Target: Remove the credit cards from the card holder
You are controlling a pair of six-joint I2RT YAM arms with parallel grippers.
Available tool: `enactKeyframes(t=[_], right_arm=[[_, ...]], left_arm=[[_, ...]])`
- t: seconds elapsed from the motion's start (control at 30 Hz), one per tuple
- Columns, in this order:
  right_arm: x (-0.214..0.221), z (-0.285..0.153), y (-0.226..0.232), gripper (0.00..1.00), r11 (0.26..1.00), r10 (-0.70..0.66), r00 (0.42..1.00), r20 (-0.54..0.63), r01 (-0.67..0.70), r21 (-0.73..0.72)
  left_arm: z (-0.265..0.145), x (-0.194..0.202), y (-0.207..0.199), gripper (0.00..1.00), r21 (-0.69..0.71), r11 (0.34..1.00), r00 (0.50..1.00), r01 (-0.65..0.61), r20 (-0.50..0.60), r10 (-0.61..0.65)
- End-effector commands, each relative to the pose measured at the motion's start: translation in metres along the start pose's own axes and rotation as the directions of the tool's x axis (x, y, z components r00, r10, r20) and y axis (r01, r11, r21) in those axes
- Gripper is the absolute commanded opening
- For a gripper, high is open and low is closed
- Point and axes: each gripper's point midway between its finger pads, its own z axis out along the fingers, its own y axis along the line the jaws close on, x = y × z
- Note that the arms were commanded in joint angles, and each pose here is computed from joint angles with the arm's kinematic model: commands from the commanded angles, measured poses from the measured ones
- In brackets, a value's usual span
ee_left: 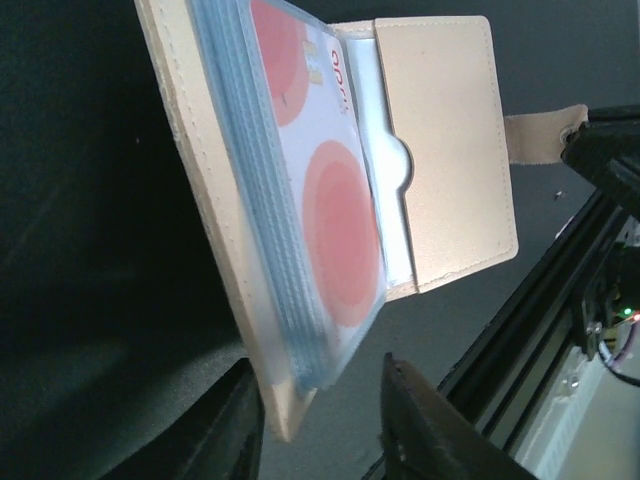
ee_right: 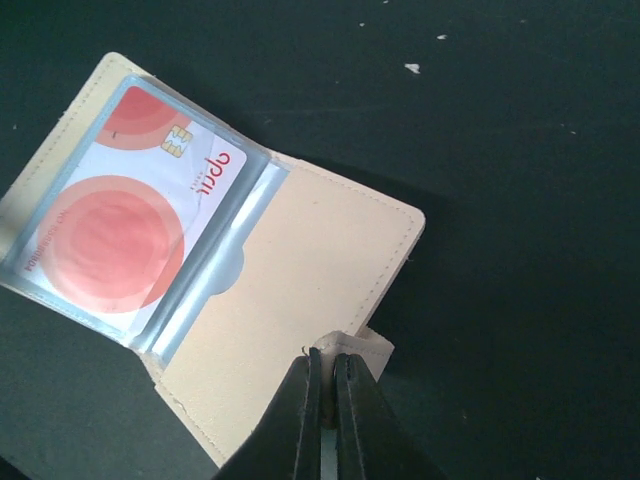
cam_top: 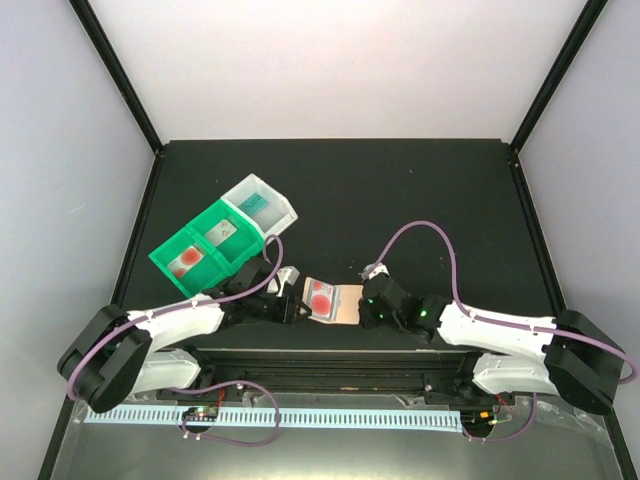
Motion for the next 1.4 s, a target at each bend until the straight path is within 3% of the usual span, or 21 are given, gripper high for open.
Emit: enactKeyframes(t=[0.0,0.2,0.33,0.5,0.7,0.9,1.37], right_arm=[[-0.003,-0.004,-0.014,0.01,0.998,0.032,0.998,0.047,-0.035,0.050],[0.000,-0.009,-0.017,0.13,0.997,0.045,0.998,0.034,-0.047,0.053],[-0.006,-0.023,-0.013,0.30,0.997,0.052,0.999,0.016,-0.053,0.051],[-0.023,-0.046,0.006,0.40,0.997,0.058,0.998,0.034,-0.056,-0.043],[-0.038,-0.058,0.048,0.40,0.965,0.112,0.994,0.016,-0.105,-0.241],[-0.036,-0.053,0.089,0.37,0.894,0.160,0.986,-0.036,-0.160,-0.418],[0.011,0.009,0.072,0.29,0.952,0.137,0.978,-0.157,-0.174,-0.254]], left_arm=[[0.000,-0.013,-0.012,0.27,0.037,0.998,0.998,-0.045,0.033,0.043],[0.001,-0.003,-0.012,0.05,0.064,0.998,1.000,-0.003,0.014,0.002],[0.001,0.007,-0.011,0.02,0.071,0.997,0.999,0.037,-0.002,-0.037],[0.003,0.017,-0.013,0.02,0.072,0.993,0.996,0.092,-0.017,-0.091],[0.002,0.022,-0.014,0.07,0.045,0.985,0.986,0.168,-0.004,-0.168],[0.006,0.025,-0.014,0.02,0.049,0.974,0.974,0.223,0.023,-0.224],[0.013,0.039,-0.017,0.04,0.065,0.946,0.946,0.317,0.052,-0.320]])
